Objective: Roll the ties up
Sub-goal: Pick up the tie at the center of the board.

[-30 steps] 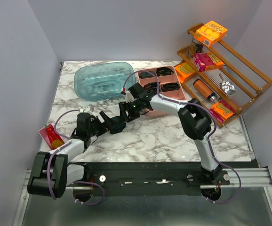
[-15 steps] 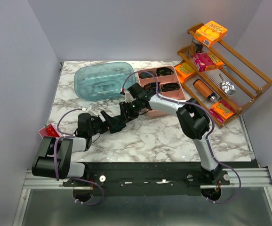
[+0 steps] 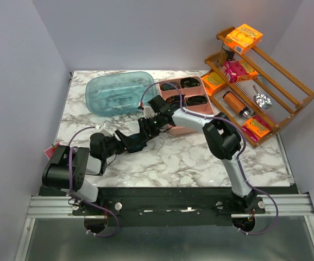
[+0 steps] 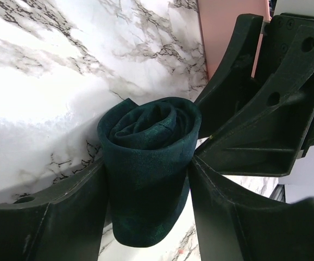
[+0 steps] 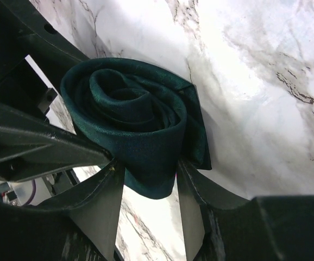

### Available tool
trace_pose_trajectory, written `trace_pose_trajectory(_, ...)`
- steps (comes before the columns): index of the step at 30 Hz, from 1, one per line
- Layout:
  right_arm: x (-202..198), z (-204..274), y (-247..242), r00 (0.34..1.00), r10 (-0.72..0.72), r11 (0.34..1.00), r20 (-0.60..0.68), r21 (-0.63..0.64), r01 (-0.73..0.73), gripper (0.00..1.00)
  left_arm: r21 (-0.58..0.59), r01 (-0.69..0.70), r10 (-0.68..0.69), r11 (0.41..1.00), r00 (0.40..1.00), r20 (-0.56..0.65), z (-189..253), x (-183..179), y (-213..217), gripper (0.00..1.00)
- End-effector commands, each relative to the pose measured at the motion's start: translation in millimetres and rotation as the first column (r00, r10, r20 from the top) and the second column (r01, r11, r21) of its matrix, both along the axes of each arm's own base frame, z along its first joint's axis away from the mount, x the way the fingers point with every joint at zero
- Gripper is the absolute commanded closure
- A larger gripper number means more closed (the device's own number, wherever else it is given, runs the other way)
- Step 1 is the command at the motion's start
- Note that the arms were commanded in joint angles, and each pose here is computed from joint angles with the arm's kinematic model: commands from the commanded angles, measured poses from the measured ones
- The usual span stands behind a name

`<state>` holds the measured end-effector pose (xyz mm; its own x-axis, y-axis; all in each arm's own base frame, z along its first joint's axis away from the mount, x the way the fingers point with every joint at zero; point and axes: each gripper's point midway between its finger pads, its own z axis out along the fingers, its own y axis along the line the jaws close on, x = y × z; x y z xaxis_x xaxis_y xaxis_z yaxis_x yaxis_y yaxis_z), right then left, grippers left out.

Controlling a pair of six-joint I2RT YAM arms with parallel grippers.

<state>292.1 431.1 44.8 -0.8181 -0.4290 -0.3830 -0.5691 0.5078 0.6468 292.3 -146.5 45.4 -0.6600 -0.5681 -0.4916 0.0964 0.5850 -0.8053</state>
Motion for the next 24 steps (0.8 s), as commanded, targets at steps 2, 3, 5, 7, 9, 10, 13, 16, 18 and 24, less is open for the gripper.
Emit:
trace_pose_trajectory(2,-4.7,-3.4,-1.6,0.999,0.04,0.998,-0.02,0.04,-0.039,0.5,-0.038,0.057,-0.056,0.998,0.998,0.036,9.0,-2.1,-9.2,0.42)
trace_pose_trajectory(3,-4.7,-2.5,-1.9,0.999,0.041,0.998,-0.021,0.044,-0.04,0.5,-0.039,0.059,-0.057,0.998,0.998,0.037,8.5,-2.3,-9.4,0.43)
trace_pose_trajectory(5,-5.1,-2.1,-2.5,0.999,0.048,0.998,-0.024,0.053,-0.047,0.5,-0.046,0.061,-0.059,0.997,0.998,0.031,6.5,-4.3,-9.9,0.46)
trace_pose_trajectory(7,-4.4,-0.7,-3.0,0.998,0.051,0.997,-0.021,0.06,-0.049,0.5,-0.059,0.066,-0.062,0.996,0.996,0.056,11.1,-3.5,-11.3,0.49)
trace_pose_trajectory(9,-3.4,4.5,-4.6,0.999,0.049,0.997,-0.01,0.066,-0.048,0.5,-0.079,0.075,-0.068,0.994,0.994,0.084,17.9,-4.7,-13.2,0.51)
trace_pose_trajectory(10,-2.9,8.3,-4.4,0.999,0.049,0.996,-0.001,0.071,-0.048,0.49,-0.083,0.08,-0.072,0.993,0.993,0.095,20.2,-5.1,-13.8,0.52)
trace_pose_trajectory(13,1.7,22.6,-9.1,0.999,0.03,0.997,0.034,0.075,-0.033,0.43,-0.099,0.089,-0.075,0.991,0.988,0.133,30.4,-5.5,-15.2,0.56)
trace_pose_trajectory(16,11.2,47.5,-15.9,0.996,-0.002,0.995,0.087,0.095,-0.006,0.27,-0.113,0.101,-0.081,0.989,0.983,0.167,41.4,-6.8,-16.7,0.56)
trace_pose_trajectory(18,17.7,59.2,-21.3,0.993,-0.026,0.995,0.113,0.102,0.015,0.2,-0.113,0.103,-0.082,0.988,0.98,0.179,45.3,-7.7,-16.8,0.56)
trace_pose_trajectory(24,28.9,107.7,-38.4,0.982,-0.067,0.984,0.179,0.173,0.035,0.02,-0.117,0.118,-0.089,0.986,0.969,0.229,70.2,-7.4,-18.0,0.56)
